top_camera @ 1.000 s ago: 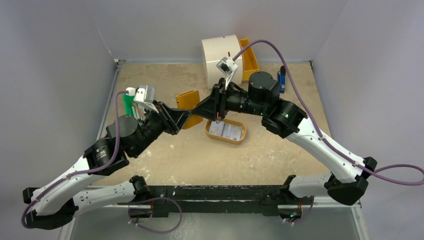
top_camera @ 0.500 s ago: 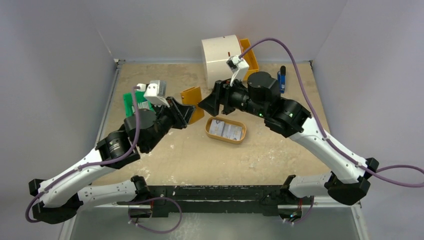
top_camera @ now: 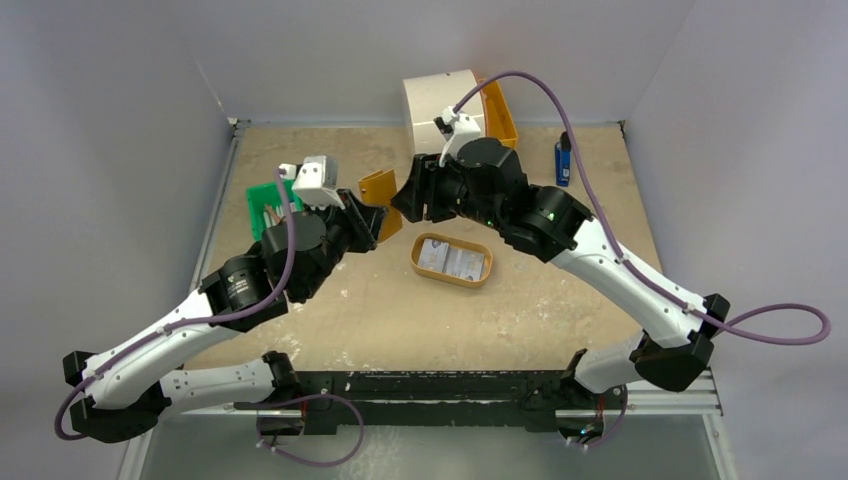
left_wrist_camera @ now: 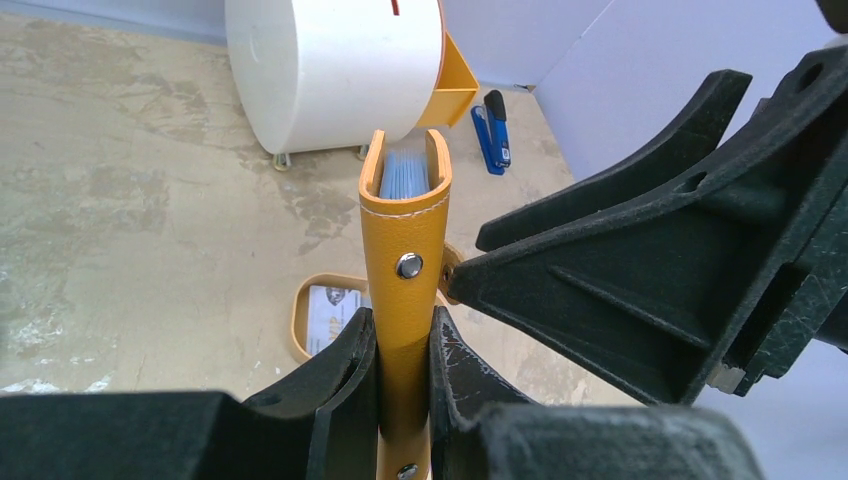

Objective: Put the credit cards into the card holder
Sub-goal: Close the card holder.

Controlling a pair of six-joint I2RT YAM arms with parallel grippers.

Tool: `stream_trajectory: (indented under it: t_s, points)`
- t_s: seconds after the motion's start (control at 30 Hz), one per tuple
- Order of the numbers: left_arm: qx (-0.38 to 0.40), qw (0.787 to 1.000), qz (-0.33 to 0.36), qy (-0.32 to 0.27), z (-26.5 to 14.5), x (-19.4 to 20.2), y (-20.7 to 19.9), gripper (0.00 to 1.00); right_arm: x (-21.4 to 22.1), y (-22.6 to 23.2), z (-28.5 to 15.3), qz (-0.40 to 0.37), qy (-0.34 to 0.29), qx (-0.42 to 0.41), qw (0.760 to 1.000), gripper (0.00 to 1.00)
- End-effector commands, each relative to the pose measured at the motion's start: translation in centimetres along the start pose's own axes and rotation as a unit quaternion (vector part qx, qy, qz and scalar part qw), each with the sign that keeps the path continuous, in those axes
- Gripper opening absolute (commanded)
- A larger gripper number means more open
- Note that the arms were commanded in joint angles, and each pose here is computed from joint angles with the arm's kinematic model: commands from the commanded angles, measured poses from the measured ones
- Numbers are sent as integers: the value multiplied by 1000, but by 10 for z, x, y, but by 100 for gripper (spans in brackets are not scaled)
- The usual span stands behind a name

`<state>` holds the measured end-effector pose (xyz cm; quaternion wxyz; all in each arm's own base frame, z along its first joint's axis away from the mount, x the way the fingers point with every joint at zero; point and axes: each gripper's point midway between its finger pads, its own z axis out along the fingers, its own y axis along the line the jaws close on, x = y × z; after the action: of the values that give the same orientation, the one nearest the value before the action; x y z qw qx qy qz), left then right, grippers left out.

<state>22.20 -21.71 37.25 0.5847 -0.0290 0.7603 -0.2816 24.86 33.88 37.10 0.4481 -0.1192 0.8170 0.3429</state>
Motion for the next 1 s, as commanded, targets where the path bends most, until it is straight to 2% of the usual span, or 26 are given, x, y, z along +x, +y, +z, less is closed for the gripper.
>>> stream_trajectory:
  t_s: [0.0,0.07,0.33,0.5,0.53,0.6,0.73,0.83,0.97]
  points:
    - [13,999,-25,-47,-9,-35,-9,0,-6,-3,-10,16,-11,12,1000,50]
    - [13,999,-23,-45,-8,-34,-9,0,-5,-3,-9,16,-8,11,1000,44]
    - [24,998,-27,-45,-11,-36,-13,0,-5,-6,-2,11,-8,16,1000,38]
    - [27,998,-28,-44,-12,-36,-13,0,-8,-15,-2,13,-17,37,999,22]
    - [25,998,-27,-44,-12,-36,-12,0,-9,-18,-3,14,-21,46,999,22]
    - [23,998,-26,-45,-13,-36,-11,0,-12,-31,-8,16,-32,79,996,24]
    - [18,998,-25,-47,-15,-38,-8,0,-15,-54,-19,17,-40,122,992,38]
    - [17,998,-24,-48,-17,-40,-7,0,-20,-43,-23,13,-54,74,996,46]
    - [20,998,-25,-48,-18,-43,-8,0,-32,-12,-33,10,-84,-34,996,59]
